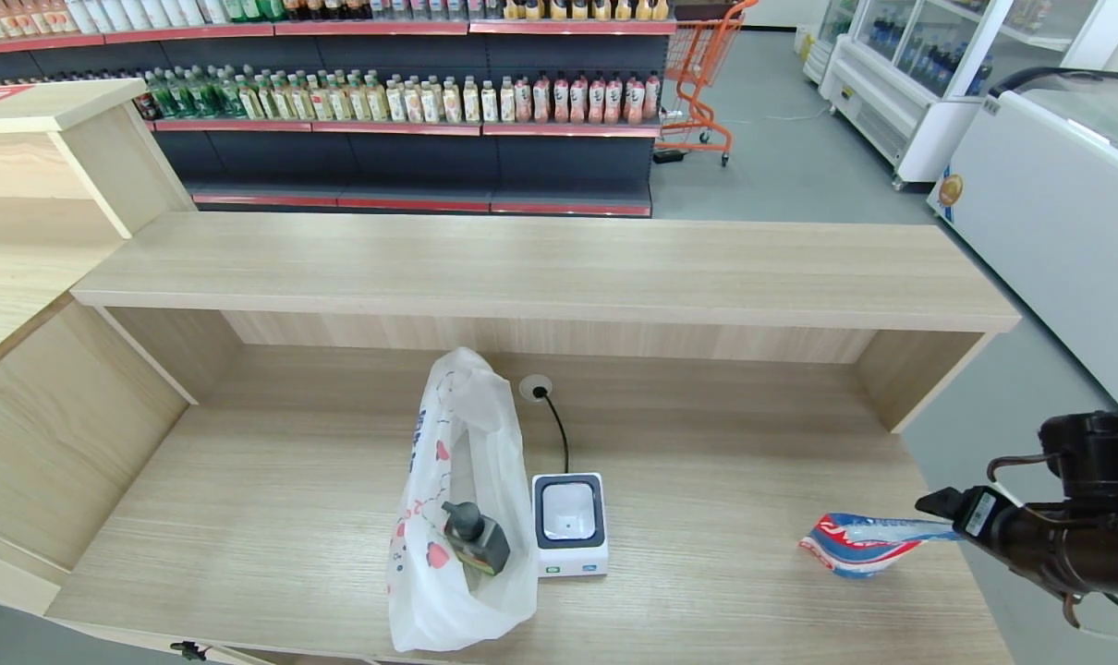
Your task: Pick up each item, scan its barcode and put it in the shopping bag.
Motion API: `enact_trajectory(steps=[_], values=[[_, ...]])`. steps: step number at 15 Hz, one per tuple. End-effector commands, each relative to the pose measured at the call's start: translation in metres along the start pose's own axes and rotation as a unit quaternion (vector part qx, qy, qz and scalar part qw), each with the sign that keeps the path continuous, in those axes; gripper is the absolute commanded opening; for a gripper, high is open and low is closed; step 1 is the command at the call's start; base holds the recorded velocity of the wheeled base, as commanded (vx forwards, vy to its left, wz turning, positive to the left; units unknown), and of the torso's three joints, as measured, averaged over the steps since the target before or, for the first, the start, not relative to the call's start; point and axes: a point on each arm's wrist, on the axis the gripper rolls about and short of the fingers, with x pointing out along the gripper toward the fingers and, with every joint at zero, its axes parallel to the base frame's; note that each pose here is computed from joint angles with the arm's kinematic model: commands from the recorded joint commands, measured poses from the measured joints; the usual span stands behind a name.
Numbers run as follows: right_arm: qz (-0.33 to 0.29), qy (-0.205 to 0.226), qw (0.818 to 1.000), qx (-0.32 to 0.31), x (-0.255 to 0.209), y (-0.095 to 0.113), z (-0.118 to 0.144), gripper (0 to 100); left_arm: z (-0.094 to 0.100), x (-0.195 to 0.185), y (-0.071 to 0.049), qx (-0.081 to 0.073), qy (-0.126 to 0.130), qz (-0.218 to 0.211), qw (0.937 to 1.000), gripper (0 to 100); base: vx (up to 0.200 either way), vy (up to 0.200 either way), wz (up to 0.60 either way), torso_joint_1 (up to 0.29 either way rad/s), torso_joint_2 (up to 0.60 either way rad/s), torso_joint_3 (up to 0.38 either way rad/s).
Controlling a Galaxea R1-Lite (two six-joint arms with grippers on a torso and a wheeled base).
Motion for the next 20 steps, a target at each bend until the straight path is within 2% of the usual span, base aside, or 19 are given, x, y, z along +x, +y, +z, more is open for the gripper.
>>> enact_trajectory(steps=[1,5,9,10,15,18,20], values=[[-0.013,0.039,0.999,-0.015,0.043,0.005,-0.014,100,0.0,0.0,0.0,0.0,0.001,0.0,1.0,100,0.0,0.0,0.0,0.0,0.0,0.0],[-0.005,0.05,0.998,-0.03,0.071,0.016,-0.023,100,0.0,0.0,0.0,0.0,0.0,0.0,1.0,100,0.0,0.0,0.0,0.0,0.0,0.0],[0.015,0.043,0.998,-0.044,0.08,0.033,-0.022,100,0.0,0.0,0.0,-0.001,0.0,0.0,1.0,100,0.0,0.0,0.0,0.0,0.0,0.0],[0.017,0.042,0.998,-0.046,0.083,0.035,-0.021,0,0.0,0.0,0.0,0.0,0.0,0.0,1.0,100,0.0,0.0,0.0,0.0,0.0,0.0],[0.016,0.047,0.992,-0.117,0.086,0.035,-0.025,0,0.0,0.0,0.0,0.0,0.0,0.0,1.0,100,0.0,0.0,0.0,0.0,0.0,0.0],[-0.008,0.04,0.984,-0.173,0.084,0.039,-0.034,0,0.0,0.0,0.0,0.0,0.0,0.001,1.0,100,0.0,0.0,0.0,0.0,0.0,0.0],[0.049,-0.003,0.983,-0.175,0.067,0.051,-0.029,0,0.0,0.0,0.0,0.0,0.0,0.0,1.0,100,0.0,0.0,0.0,0.0,0.0,0.0]])
